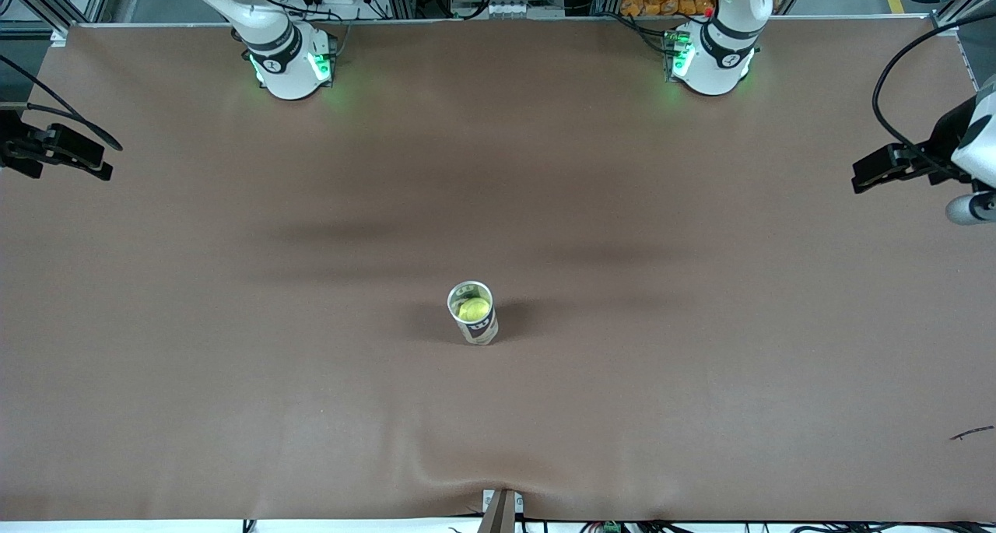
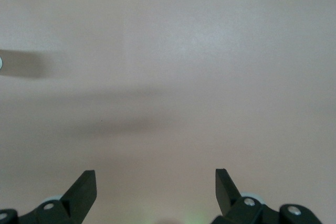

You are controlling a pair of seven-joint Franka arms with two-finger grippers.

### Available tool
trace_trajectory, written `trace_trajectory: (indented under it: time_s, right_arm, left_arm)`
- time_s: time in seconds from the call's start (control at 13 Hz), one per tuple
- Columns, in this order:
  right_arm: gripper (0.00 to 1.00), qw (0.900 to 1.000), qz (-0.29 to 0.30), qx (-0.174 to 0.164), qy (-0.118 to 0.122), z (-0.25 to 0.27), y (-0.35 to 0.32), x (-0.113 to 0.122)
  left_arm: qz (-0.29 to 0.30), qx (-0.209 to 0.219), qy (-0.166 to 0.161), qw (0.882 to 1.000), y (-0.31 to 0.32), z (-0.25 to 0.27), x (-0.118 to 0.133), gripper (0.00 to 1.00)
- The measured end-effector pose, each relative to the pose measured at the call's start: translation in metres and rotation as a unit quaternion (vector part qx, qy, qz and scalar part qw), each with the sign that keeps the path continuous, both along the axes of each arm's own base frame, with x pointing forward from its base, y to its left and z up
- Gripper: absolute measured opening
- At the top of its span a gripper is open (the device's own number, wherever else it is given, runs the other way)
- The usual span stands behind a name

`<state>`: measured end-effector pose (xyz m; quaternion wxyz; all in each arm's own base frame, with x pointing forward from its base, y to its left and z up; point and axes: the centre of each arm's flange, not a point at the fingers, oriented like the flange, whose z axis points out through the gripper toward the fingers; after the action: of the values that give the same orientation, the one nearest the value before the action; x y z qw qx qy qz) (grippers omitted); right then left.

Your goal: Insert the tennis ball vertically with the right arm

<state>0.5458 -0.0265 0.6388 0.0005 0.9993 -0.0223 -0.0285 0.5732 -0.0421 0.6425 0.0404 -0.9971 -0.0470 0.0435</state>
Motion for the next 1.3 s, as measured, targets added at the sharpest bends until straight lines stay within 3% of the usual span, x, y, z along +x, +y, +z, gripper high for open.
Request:
trace_trajectory:
  time_s: [0.46, 0.84, 1.3]
  right_arm:
    - [1.0, 1.0, 0.001, 0.0, 0.0, 0.0, 0.001, 0.0]
    - [1.0, 1.0, 0.001, 0.0, 0.0, 0.0, 0.001, 0.0]
    - [1.0, 1.0, 0.001, 0.0, 0.001, 0.0, 0.001, 0.0]
  left_arm:
    - [0.014, 0.007, -0.028, 0.999, 0.016, -0.01, -0.031, 1.0]
    - [0.032, -0.024, -0.038, 0.998, 0.031, 0.002, -0.047, 1.0]
    - [0.017, -0.071, -0.049, 0.996, 0.005, 0.009, -0.052, 1.0]
